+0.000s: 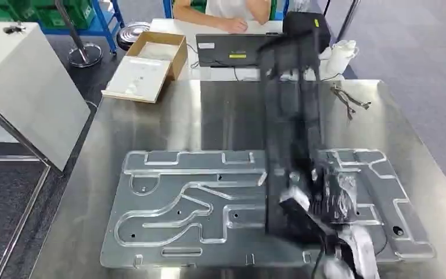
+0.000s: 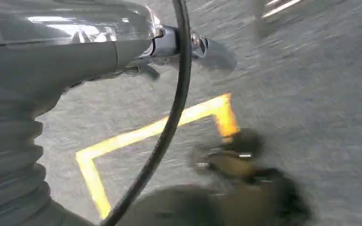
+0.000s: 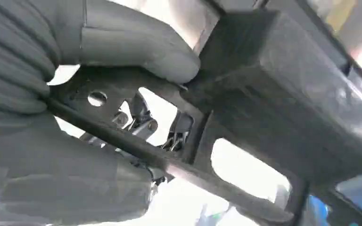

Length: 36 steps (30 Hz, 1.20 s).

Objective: Take the parts from the cabinet and place them on the table.

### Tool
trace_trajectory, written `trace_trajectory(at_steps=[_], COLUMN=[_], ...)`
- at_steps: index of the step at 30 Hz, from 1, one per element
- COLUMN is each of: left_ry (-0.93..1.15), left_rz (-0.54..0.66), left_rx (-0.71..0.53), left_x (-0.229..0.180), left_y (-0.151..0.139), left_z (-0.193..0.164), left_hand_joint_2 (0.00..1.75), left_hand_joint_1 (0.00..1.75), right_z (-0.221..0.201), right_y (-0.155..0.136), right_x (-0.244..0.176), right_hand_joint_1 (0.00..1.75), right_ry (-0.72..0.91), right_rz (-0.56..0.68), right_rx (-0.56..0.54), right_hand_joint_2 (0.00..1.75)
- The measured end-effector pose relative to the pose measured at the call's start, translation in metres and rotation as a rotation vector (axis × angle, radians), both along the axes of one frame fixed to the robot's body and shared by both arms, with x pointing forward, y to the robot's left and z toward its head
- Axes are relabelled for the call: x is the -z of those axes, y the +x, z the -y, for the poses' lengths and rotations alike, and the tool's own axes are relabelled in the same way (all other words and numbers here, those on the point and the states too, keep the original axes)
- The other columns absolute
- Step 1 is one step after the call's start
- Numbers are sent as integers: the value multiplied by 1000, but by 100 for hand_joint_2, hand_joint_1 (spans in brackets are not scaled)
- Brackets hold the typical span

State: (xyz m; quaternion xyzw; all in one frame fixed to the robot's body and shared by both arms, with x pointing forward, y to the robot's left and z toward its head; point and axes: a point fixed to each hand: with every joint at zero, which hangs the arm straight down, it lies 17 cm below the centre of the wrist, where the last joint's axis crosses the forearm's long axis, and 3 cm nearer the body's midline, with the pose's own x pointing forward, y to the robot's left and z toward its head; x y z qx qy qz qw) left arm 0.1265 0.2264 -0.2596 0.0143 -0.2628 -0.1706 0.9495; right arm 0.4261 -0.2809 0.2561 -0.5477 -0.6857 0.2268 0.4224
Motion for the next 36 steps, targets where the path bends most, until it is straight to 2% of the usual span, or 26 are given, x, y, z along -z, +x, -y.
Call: trace_trajectory(at_steps=[1,2,6,8,9,10,22,36], left_ry=[6,8,9,15,21,28,36,33], left_rz=[4,0,-1,-9,-11,-16,-14,-12], left_rx=[0,0,0,3,10,18,21,21], left_x=[0,0,1,2,3,4,4,4], left_y=[3,0,0,-6,-7,-11,-14,-12], left_z=[-4,-6,-6,-10,-12,-16,-19,-19], left_hand_joint_2=[175,175,175,175,175,175,175,175], left_hand_joint_1=[0,0,0,0,0,0,0,0], right_z=[-13,-24,-25,-34,-38,-34,-25,-27], right_y=[5,10,11,19,24,28,39,50], right_x=[-19,-29,-31,-46,-24,-21,-20,8], right_hand_joint_1=[175,175,175,175,175,175,175,175], right_ry=[-183,-240,-238,-236,-222,-211,-229,-234], right_rz=[56,83,87,116,61,51,40,-67], right_rx=[61,62,58,30,10,6,15,-16], right_hand_joint_2=[175,175,175,175,175,175,175,175])
